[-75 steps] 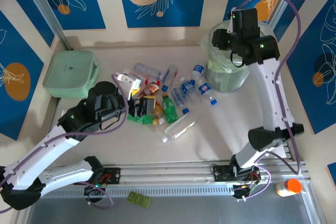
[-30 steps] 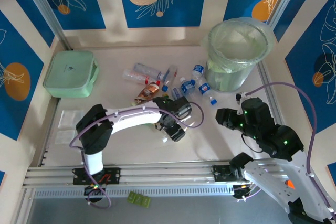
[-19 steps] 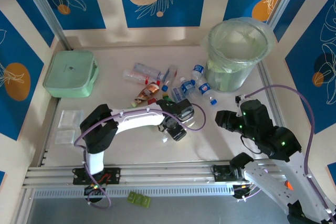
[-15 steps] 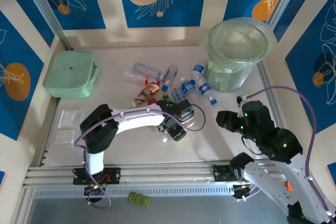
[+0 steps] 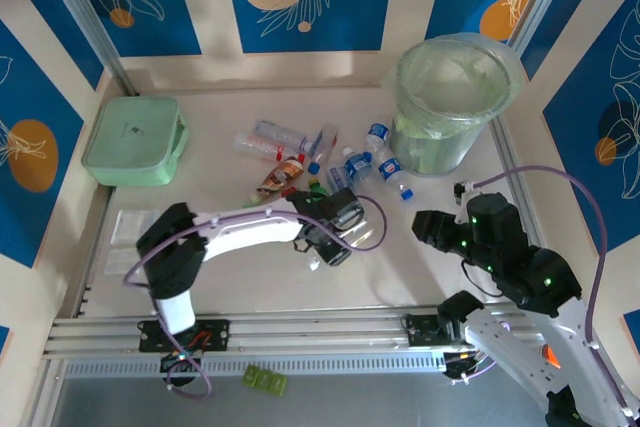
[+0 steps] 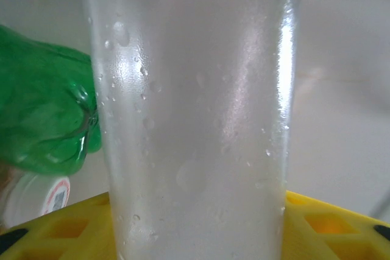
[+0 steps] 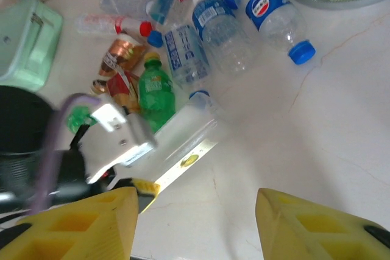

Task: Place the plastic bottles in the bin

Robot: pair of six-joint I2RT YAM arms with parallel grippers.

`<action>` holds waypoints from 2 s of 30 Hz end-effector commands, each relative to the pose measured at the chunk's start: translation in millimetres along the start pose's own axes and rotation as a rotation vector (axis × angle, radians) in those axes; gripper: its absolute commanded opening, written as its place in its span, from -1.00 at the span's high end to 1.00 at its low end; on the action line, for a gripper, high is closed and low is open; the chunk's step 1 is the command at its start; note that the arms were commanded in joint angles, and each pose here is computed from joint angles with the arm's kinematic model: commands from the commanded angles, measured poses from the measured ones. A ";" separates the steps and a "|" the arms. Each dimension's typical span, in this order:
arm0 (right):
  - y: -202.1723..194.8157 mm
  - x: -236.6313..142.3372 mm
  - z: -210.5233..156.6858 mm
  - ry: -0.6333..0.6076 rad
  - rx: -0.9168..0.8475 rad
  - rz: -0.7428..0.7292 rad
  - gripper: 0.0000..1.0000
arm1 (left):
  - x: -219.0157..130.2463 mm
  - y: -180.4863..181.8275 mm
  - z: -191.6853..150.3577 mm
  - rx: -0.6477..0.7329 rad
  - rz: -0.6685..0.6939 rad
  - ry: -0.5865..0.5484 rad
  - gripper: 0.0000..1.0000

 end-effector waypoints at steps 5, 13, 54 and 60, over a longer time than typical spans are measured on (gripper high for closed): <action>17.1 -33.3 6.6 -0.118 -0.026 0.291 -0.41 | -109.4 -4.5 13.5 -0.062 -0.283 -0.533 -0.09; 71.2 -31.1 7.8 0.111 -0.140 0.742 -0.85 | -164.2 6.0 11.4 -0.157 -0.620 -0.956 -0.09; 97.9 28.2 30.0 0.294 -0.014 0.983 0.08 | -177.2 13.0 15.1 -0.174 -0.804 -1.074 -0.11; 96.5 23.7 30.9 0.264 -0.013 0.960 0.16 | -190.4 12.3 6.1 -0.149 -0.696 -1.080 -0.64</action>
Point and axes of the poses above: each hand's point on the last joint's axis, 136 mm out from that joint toward the fingers, its own x axis out along the fingers, its own y axis along the line the jaws close on, z = x × y, the point moved 10 cm from there along -x, back along the fingers, and after that the axes turned 15 degrees about x, right-handed, at the moved point
